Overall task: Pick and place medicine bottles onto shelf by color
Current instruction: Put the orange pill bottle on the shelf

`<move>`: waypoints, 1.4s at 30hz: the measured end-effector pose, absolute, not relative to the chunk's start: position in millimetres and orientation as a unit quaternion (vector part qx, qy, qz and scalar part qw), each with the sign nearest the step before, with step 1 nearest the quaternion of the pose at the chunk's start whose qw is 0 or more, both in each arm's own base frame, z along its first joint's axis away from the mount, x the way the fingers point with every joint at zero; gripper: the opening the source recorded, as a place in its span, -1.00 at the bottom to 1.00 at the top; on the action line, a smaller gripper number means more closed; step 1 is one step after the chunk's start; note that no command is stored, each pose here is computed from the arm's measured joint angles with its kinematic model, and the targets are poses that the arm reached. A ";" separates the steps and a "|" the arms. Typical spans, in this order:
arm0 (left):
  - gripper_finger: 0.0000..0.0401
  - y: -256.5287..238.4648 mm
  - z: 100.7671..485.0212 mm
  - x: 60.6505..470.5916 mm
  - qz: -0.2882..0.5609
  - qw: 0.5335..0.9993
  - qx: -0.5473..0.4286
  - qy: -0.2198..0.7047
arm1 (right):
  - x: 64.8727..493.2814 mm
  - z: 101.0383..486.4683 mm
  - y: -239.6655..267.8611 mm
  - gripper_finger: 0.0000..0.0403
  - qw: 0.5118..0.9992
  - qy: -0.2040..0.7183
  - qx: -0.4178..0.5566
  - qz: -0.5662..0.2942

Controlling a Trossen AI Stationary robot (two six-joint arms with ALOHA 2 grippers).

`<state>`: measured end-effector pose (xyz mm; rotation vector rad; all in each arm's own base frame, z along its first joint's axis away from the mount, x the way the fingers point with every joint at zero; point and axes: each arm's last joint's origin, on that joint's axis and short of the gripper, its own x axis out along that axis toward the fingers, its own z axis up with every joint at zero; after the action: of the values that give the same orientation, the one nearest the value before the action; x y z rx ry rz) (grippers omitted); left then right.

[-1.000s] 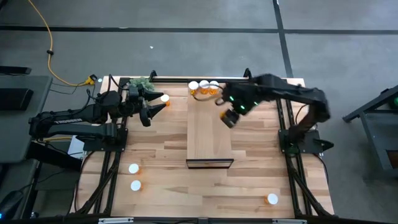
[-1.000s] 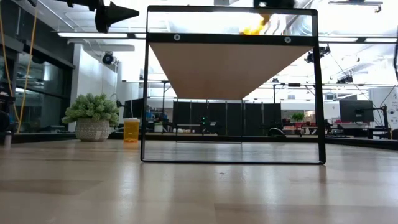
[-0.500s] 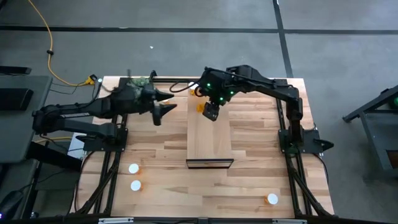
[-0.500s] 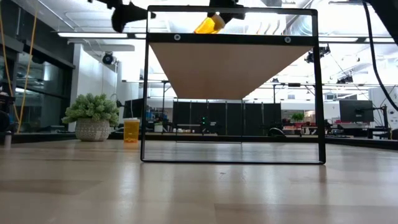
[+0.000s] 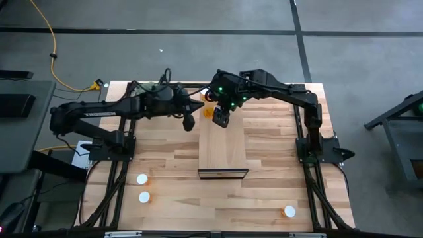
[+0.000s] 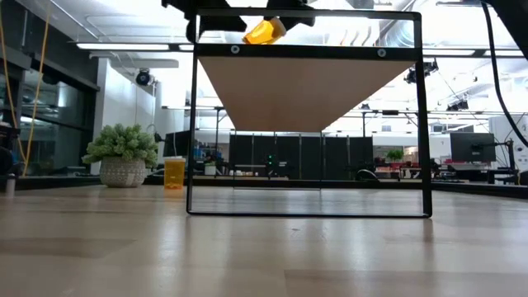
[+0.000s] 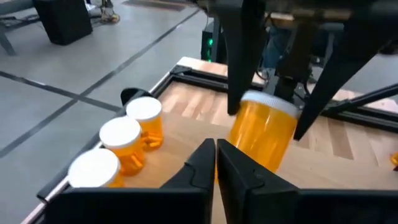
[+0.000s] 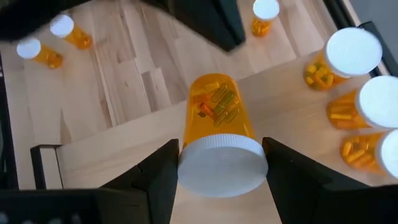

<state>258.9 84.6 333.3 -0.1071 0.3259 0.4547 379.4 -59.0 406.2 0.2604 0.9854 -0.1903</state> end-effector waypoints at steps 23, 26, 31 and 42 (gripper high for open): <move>-1.00 87.8 321.1 269.3 0.233 0.952 -0.088 0.176 | 386.5 412.5 -71.0 -0.02 0.895 0.420 0.115 -0.097; -1.00 87.5 321.1 269.4 0.232 0.953 -0.090 0.175 | 388.5 414.5 -71.8 -0.02 0.901 0.406 0.114 -0.098; -1.00 87.3 321.2 269.5 0.230 0.953 -0.094 0.174 | 390.3 416.1 -72.2 -0.02 0.906 0.395 0.114 -0.099; -1.00 92.0 347.2 218.6 0.288 0.938 -0.082 0.173 | 391.1 415.3 -75.2 -0.02 0.907 0.395 0.090 -0.115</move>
<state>218.6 92.0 347.2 -0.1685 0.3529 0.5890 391.1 -75.2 415.3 0.1860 0.8150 -0.2379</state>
